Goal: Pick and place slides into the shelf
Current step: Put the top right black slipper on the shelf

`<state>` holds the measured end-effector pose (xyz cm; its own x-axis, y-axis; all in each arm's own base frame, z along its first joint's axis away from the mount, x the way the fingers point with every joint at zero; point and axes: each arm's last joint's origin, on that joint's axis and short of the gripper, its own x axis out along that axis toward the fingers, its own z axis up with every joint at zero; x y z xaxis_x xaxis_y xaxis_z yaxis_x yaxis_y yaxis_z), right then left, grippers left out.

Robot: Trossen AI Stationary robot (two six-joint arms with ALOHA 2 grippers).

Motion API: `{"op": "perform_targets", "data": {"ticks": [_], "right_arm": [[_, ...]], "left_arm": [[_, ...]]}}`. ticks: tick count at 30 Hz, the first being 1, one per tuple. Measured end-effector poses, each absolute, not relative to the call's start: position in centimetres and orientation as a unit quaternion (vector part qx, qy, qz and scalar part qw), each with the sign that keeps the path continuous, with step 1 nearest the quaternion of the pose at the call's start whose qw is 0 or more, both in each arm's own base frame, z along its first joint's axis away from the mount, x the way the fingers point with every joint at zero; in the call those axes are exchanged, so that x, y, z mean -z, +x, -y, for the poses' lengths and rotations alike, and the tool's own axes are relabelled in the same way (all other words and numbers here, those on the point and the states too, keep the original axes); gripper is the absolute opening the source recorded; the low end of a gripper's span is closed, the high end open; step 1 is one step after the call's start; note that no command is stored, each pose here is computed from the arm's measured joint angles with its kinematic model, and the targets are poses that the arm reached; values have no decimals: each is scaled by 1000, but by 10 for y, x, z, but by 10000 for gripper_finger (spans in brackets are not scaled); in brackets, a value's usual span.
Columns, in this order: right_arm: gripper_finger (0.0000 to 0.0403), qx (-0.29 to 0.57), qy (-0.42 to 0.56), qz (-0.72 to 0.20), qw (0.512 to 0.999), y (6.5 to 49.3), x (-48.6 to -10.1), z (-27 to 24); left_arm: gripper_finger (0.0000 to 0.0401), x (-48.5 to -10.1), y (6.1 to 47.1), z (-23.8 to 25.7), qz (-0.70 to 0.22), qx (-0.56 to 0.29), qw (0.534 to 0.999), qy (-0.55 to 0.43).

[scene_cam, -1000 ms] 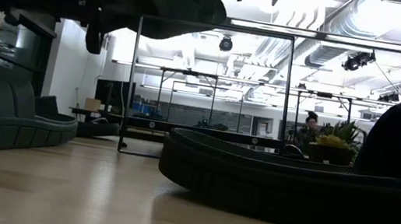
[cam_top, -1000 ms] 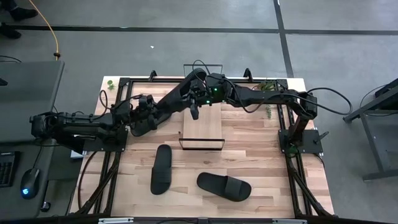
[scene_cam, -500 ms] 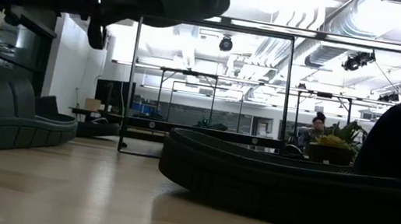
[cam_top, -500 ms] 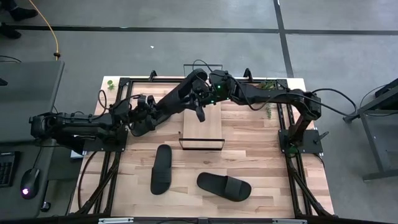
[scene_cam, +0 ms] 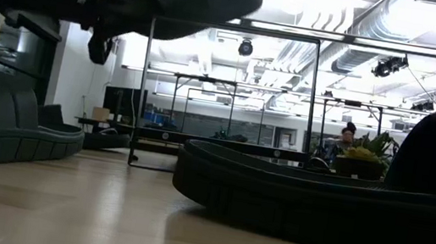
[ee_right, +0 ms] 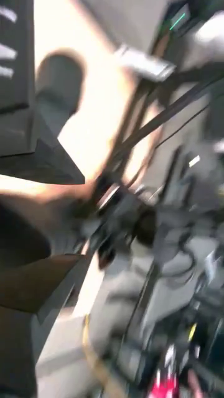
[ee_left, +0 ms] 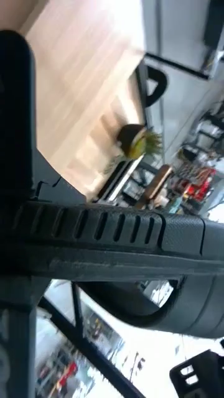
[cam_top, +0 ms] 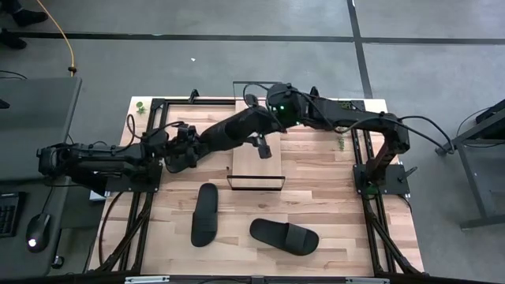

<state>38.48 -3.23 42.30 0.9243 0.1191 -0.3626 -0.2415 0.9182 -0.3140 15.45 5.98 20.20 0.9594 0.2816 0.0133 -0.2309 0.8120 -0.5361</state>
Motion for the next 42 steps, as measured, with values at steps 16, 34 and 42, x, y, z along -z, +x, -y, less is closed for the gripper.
{"op": "perform_targets", "data": {"ticks": [16, 34, 42], "right_arm": [[181, 27, -359, -359, 861, 359, -416, -35], [181, 43, -16, -257, 965, 404, -404, -17], [181, 41, 29, -260, 964, 430, -380, 0]], "left_arm": [[28, -210, 151, -53, 49, -44, 947, -316], [34, -211, 151, -55, 63, -70, 950, -299], [39, -212, 151, -55, 68, -70, 951, -293]]}}
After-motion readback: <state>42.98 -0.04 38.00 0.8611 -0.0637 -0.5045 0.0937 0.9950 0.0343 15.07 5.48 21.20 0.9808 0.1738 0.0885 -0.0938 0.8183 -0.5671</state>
